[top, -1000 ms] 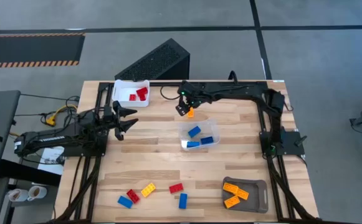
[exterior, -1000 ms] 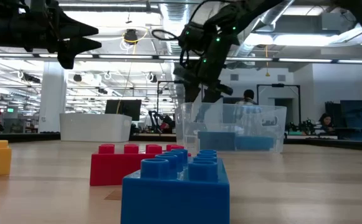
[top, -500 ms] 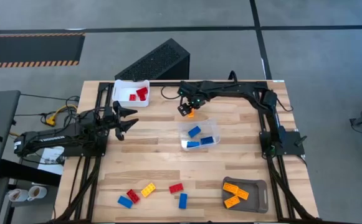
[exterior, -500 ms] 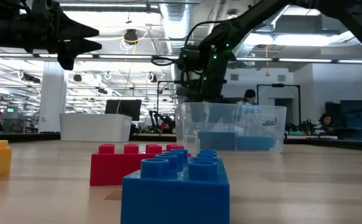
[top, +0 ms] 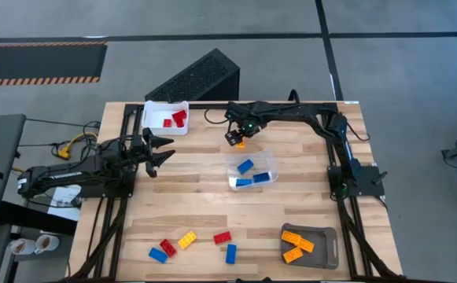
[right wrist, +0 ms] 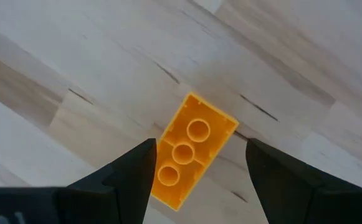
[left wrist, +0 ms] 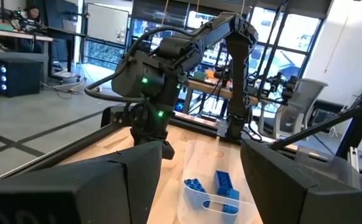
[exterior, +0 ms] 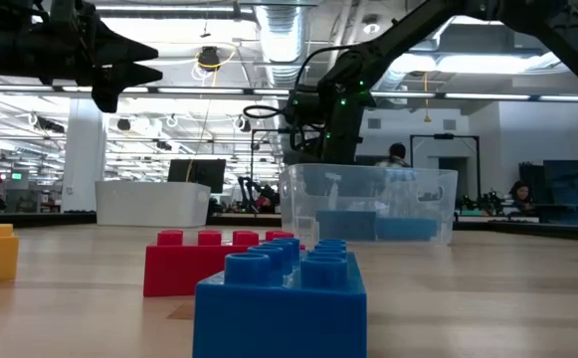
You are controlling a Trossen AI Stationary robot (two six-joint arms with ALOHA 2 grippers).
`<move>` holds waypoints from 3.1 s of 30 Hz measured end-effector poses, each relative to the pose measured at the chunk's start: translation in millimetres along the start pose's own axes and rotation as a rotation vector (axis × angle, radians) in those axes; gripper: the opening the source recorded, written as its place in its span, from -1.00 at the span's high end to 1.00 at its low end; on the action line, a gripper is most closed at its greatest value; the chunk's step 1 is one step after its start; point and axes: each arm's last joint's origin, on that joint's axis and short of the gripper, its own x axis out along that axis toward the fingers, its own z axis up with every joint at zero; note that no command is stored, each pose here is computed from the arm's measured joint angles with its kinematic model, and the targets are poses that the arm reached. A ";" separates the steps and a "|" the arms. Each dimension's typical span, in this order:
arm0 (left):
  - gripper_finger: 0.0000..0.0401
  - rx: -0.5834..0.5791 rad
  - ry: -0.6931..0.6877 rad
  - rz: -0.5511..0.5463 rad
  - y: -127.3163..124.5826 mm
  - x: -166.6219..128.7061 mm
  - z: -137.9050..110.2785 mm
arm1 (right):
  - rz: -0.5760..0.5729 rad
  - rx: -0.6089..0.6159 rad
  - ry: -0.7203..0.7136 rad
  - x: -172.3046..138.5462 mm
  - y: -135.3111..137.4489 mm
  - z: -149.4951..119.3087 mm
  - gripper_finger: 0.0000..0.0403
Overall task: Sort & place blocks by color
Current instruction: Put the yellow game piece into the black bin
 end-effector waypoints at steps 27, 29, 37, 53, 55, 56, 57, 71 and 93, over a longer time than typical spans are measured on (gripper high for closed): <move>-0.03 0.006 0.009 0.004 0.2 0.0 -0.8 | 0.104 -0.165 0.014 -24.8 20.7 -3.7 -0.34; -0.03 0.006 0.016 0.005 0.3 0.0 -1.4 | 0.088 -0.179 -0.013 -32.4 25.6 -3.0 -0.34; -0.03 0.000 0.026 0.008 0.6 -0.1 -2.4 | 0.065 -0.276 -0.100 -71.0 39.5 -11.0 0.25; -0.03 -0.016 0.027 0.006 0.5 0.0 -2.4 | -0.008 -0.298 -0.089 -89.6 38.0 -25.1 -0.25; -0.03 -0.016 0.027 0.006 0.5 0.0 -2.4 | -0.028 -0.249 -0.134 -87.6 38.2 -22.8 -0.54; -0.03 -0.016 0.027 0.005 0.5 0.0 -2.4 | -0.044 -0.221 -0.158 -86.6 37.5 -21.5 -0.68; -0.03 -0.016 0.027 0.005 0.5 0.0 -2.4 | -0.053 -0.196 -0.178 -84.9 36.7 -20.3 -0.80; -0.03 -0.019 0.034 0.007 0.7 -0.1 -3.1 | 0.001 -0.067 -0.101 -24.1 19.9 1.2 -0.70; -0.03 -0.012 0.052 0.030 1.7 1.2 -5.1 | -0.056 -0.122 0.112 21.7 5.4 -6.8 0.13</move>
